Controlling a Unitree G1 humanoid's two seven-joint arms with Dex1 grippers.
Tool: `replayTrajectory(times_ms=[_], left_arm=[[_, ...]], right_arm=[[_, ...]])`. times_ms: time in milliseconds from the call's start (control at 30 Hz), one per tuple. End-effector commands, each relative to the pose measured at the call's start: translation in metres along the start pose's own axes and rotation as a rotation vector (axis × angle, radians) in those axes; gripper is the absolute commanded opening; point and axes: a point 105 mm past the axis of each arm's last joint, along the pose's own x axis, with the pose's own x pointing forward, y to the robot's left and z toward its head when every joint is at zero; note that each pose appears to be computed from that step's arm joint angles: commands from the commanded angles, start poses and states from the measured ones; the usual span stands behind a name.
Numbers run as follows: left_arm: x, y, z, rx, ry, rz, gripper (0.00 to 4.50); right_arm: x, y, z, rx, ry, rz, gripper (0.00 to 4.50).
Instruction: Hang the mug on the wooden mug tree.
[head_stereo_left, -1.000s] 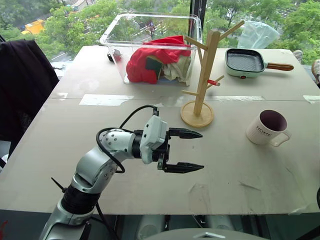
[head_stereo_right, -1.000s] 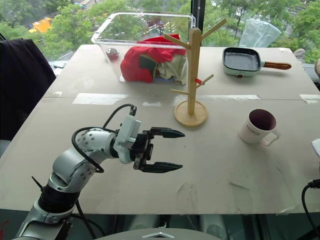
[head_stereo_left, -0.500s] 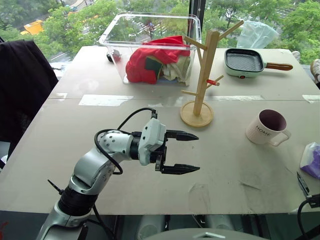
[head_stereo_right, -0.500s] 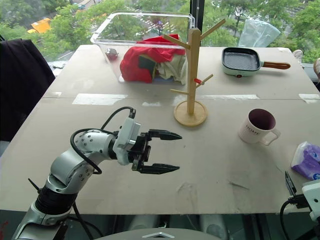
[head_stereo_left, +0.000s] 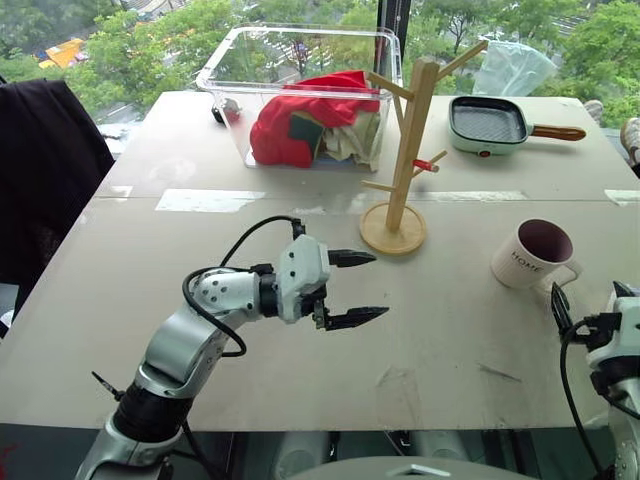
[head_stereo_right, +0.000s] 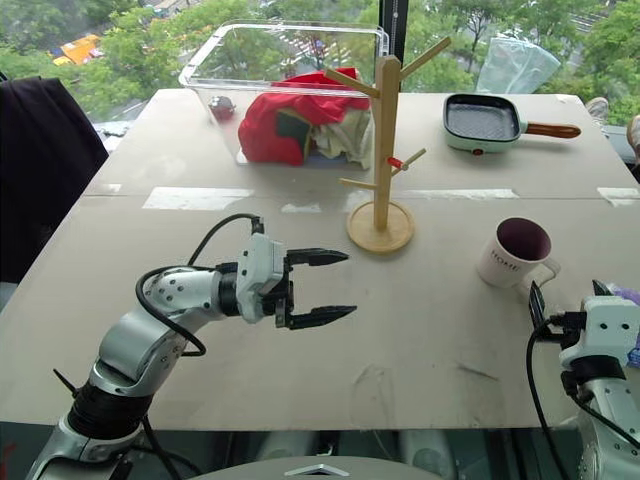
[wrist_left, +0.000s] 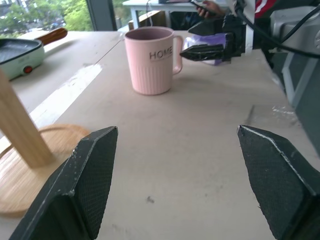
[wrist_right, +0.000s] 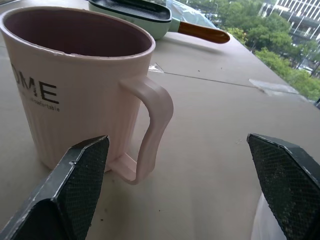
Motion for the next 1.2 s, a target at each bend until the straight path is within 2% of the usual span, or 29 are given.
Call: replayTrajectory(times_ms=[33,433,533,567,600,667,700,733,800,833,1200], left_arm=[[-0.004,-0.002,0.011,0.043,-0.029,0.025,3.92],[-0.002,-0.007,0.025,0.021,-0.076,0.024,3.92],[-0.003,-0.006,0.024,0.031,-0.067,0.038,3.92],[-0.003,-0.005,0.024,0.032,-0.065,0.039,3.92],[-0.003,-0.005,0.024,0.031,-0.065,0.040,3.92],[-0.003,-0.005,0.024,0.030,-0.065,0.037,3.92],[-0.003,-0.005,0.024,0.030,-0.066,0.037,3.92],[-0.003,-0.005,0.024,0.030,-0.066,0.037,3.92],[-0.003,-0.005,0.025,0.030,-0.068,0.039,3.92],[-0.003,-0.005,0.025,0.030,-0.071,0.040,3.92],[-0.011,-0.004,0.020,0.020,-0.069,0.062,3.92]], right_arm=[[0.004,-0.012,0.004,0.018,-0.008,-0.011,4.45],[0.024,-0.014,-0.018,0.094,0.026,-0.010,4.45],[0.027,-0.012,-0.019,0.094,0.021,-0.001,3.63],[0.029,-0.011,-0.019,0.094,0.019,0.003,3.07],[0.030,-0.010,-0.019,0.096,0.016,0.005,2.75],[0.032,-0.007,-0.019,0.104,0.010,0.011,1.58],[0.033,-0.006,-0.019,0.106,0.008,0.014,1.41],[0.033,-0.004,-0.019,0.108,0.007,0.020,0.77],[0.033,0.000,-0.020,0.111,0.004,0.034,0.18],[0.034,0.001,-0.019,0.114,0.002,0.039,0.06],[0.032,-0.002,-0.018,0.099,0.015,0.115,0.06]])
